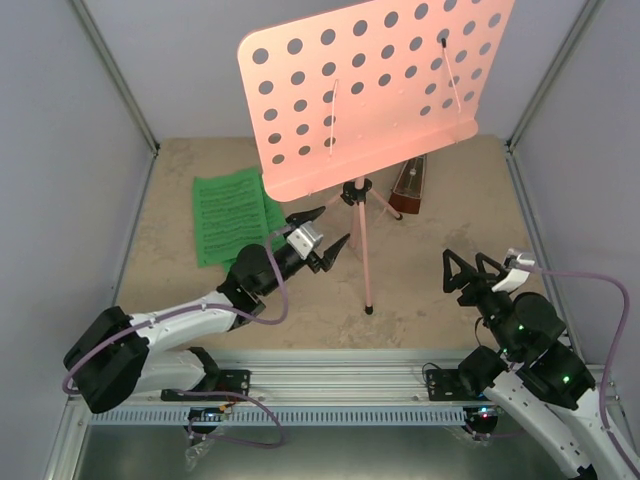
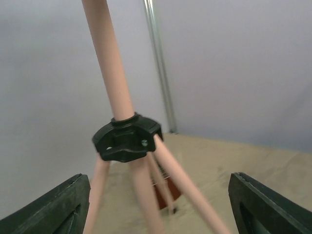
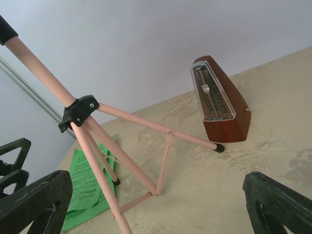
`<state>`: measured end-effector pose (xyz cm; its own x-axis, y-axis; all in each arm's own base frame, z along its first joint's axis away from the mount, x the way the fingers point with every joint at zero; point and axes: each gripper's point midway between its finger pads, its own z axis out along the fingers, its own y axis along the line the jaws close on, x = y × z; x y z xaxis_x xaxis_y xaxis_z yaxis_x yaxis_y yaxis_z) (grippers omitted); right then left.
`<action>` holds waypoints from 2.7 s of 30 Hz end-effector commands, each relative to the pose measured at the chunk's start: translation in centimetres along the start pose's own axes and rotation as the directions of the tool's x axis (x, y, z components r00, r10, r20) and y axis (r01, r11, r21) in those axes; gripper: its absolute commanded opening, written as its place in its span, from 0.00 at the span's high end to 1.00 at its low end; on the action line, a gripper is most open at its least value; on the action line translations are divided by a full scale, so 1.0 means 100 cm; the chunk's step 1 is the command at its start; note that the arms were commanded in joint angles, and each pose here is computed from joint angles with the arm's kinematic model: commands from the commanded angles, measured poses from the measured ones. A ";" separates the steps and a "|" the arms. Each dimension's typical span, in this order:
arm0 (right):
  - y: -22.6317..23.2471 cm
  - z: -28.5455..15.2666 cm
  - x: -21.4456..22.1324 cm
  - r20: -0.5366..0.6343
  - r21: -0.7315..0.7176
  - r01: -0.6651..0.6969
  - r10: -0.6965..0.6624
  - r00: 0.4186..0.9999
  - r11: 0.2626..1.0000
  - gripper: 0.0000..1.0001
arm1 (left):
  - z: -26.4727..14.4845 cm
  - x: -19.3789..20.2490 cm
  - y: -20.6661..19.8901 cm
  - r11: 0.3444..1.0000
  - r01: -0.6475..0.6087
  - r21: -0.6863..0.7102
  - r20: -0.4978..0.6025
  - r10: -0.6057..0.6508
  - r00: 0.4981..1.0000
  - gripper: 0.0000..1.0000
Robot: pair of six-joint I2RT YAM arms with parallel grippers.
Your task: Pack up the instrument practice props
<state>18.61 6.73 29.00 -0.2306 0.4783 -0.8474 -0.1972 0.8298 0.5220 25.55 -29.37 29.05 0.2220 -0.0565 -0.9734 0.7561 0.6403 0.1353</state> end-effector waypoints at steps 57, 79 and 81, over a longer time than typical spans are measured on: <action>-0.009 -0.022 -0.022 0.081 0.021 -0.041 0.040 0.996 0.999 0.02 | 0.053 -0.002 0.027 0.972 -0.214 -0.102 -0.080 0.206 0.975 1.00; -0.009 -0.018 -0.017 0.070 0.021 -0.044 0.043 0.997 0.999 0.02 | 0.049 0.009 0.042 0.498 0.853 -0.156 0.094 -0.852 0.514 1.00; -0.010 -0.019 -0.017 0.072 0.024 -0.046 0.044 0.996 0.999 0.02 | 0.050 0.010 0.043 0.400 0.906 -0.137 0.100 -0.905 0.414 1.00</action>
<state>17.37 4.72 30.09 -0.1763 0.5143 -0.8393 -0.1740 0.8229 0.5409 31.89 -30.47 29.33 -0.3667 -0.5686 -0.7363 0.5526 0.5036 -0.6641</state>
